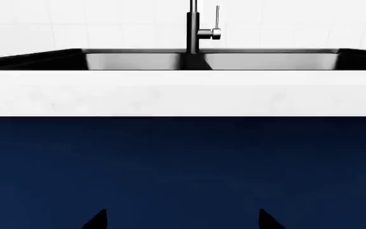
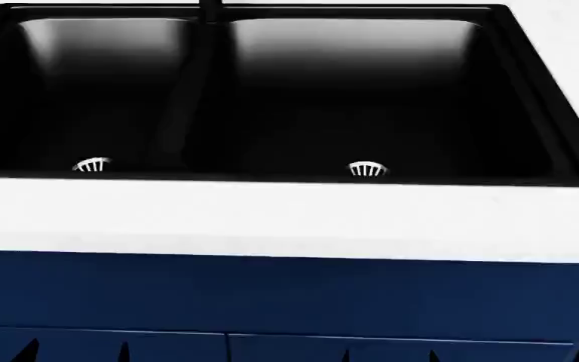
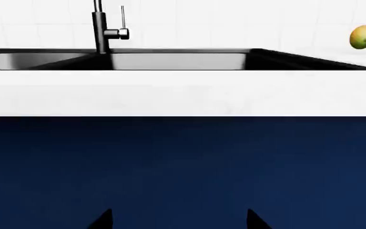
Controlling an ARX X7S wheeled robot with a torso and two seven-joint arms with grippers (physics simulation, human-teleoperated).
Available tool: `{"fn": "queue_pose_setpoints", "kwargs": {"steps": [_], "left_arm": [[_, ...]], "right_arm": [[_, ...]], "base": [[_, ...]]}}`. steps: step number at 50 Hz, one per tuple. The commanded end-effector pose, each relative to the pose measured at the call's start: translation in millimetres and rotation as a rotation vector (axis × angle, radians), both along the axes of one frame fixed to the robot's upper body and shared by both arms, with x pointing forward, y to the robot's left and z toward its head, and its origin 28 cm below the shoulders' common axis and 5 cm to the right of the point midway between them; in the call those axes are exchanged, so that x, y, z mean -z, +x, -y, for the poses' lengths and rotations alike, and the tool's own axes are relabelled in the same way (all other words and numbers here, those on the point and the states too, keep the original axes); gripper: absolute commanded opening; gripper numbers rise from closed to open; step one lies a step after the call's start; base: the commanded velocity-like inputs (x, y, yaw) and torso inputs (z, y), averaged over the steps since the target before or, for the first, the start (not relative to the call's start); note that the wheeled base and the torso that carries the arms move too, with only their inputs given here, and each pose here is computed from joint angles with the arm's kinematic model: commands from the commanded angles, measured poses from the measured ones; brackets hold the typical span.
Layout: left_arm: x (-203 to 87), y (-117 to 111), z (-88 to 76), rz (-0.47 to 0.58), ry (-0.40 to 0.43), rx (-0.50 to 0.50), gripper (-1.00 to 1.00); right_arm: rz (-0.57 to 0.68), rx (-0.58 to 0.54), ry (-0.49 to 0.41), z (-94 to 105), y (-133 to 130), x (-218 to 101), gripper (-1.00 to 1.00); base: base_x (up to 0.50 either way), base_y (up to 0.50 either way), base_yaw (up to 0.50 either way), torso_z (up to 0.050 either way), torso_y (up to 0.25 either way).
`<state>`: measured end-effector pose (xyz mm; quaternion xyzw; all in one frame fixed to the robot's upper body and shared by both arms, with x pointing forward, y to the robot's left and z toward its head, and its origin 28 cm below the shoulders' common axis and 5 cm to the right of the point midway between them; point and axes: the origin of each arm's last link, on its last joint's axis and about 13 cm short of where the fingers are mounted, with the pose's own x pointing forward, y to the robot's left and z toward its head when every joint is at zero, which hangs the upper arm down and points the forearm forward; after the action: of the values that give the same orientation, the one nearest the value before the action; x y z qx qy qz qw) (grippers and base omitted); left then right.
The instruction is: There is a mixed pile of frozen fruits and vegetables on the counter. Locate all the frozen vegetables and place the items in a bowl on the counter. Take all the frozen fruits and defrost them in a running sink.
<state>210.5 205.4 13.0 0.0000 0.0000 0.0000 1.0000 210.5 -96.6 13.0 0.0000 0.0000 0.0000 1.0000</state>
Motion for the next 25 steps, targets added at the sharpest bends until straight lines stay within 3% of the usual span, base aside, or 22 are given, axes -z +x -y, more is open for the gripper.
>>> {"fn": "queue_pose_setpoints", "kwargs": {"steps": [1,25], "left_arm": [[0.3,-0.7,-0.5,0.001,-0.003,-0.001,1.00],[-0.3,1.0,-0.2,-0.003,-0.023,-0.012,1.00]], "right_arm": [[-0.005,-0.009,-0.014,-1.3,-0.2,0.2,1.00],[-0.021,0.001,-0.030,-0.6,-2.2,-0.1,1.00]], "base": [[0.00,0.00,0.00,0.000,0.000],[0.00,0.00,0.00,0.000,0.000]]}}
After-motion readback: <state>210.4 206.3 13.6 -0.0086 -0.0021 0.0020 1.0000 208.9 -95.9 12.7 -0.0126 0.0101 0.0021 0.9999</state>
